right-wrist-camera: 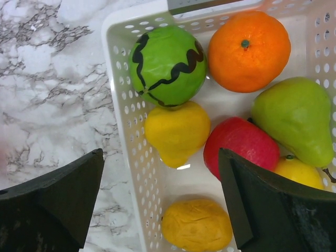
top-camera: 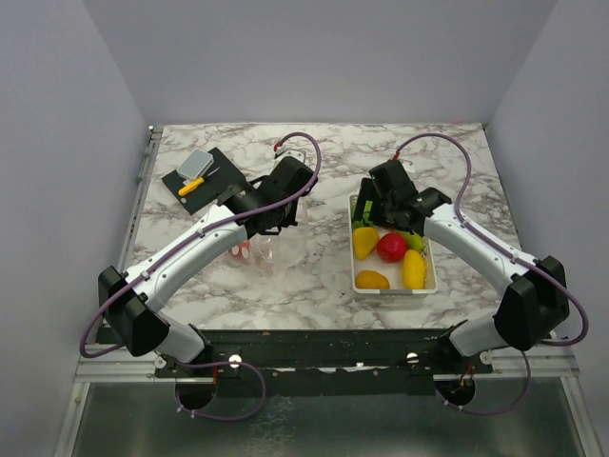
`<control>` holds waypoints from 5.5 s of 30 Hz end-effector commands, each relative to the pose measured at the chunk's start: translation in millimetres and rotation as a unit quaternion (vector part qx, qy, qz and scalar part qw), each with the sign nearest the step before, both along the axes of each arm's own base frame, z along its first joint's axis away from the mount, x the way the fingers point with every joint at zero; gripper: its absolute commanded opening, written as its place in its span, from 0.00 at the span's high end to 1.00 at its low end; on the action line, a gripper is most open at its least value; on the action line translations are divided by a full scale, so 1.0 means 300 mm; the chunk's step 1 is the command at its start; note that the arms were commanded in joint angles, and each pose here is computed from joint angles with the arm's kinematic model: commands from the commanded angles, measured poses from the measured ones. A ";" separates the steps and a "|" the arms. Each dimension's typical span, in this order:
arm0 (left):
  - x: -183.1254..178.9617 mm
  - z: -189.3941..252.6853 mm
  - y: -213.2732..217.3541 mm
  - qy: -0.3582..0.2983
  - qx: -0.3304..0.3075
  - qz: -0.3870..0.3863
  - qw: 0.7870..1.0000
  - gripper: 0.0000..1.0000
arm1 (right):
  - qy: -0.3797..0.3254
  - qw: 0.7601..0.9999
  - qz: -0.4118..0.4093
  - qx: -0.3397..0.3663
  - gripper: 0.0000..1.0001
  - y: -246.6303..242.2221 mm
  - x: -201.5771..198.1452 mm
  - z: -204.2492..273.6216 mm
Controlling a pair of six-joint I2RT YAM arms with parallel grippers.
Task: Place the food in the zip-top bag and seal the zipper
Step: Pick up the fake fruit from the bin, then place the fake fruit in the zipper food storage bag.
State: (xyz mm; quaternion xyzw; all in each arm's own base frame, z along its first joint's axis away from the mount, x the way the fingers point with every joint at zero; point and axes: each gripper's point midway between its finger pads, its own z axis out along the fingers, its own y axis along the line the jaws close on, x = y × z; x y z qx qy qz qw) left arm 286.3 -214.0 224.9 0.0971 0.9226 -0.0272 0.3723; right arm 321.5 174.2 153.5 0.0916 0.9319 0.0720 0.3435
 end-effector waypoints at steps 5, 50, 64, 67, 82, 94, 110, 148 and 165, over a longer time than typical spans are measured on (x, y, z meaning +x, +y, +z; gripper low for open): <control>-0.008 0.049 0.021 -0.015 -0.010 0.003 1.000 1.00 | 0.014 0.997 -0.059 0.054 0.04 -0.018 0.087 -0.044; -0.016 0.053 0.030 -0.016 -0.010 0.004 1.000 1.00 | 0.071 0.986 -0.129 0.075 0.21 -0.022 0.251 -0.283; -0.023 0.048 0.036 -0.015 -0.010 0.006 1.000 1.00 | 0.018 0.991 -0.118 0.066 0.69 -0.079 0.204 -0.166; -0.021 0.048 0.035 -0.015 -0.012 0.007 1.000 1.00 | 0.004 0.991 -0.112 0.067 0.74 -0.086 0.193 -0.129; -0.012 0.036 0.014 -0.009 -0.012 0.000 1.000 1.00 | -0.050 0.991 0.024 0.120 0.77 -0.015 0.093 0.069; 0.003 0.036 -0.014 -0.007 -0.017 -0.007 1.000 1.00 | -0.117 0.939 0.239 0.219 0.78 0.143 -0.110 0.283; 0.007 0.060 -0.028 -0.010 -0.027 -0.010 1.000 1.00 | -0.162 0.872 0.363 0.287 0.78 0.292 -0.265 0.463; -0.042 0.159 -0.114 0.006 -0.112 -0.048 0.993 1.00 | -0.079 0.932 0.298 0.192 0.80 0.531 -0.122 0.189; -0.064 0.193 -0.072 0.002 -0.109 -0.034 0.993 1.00 | -0.055 0.954 0.248 0.159 0.57 0.520 -0.060 0.187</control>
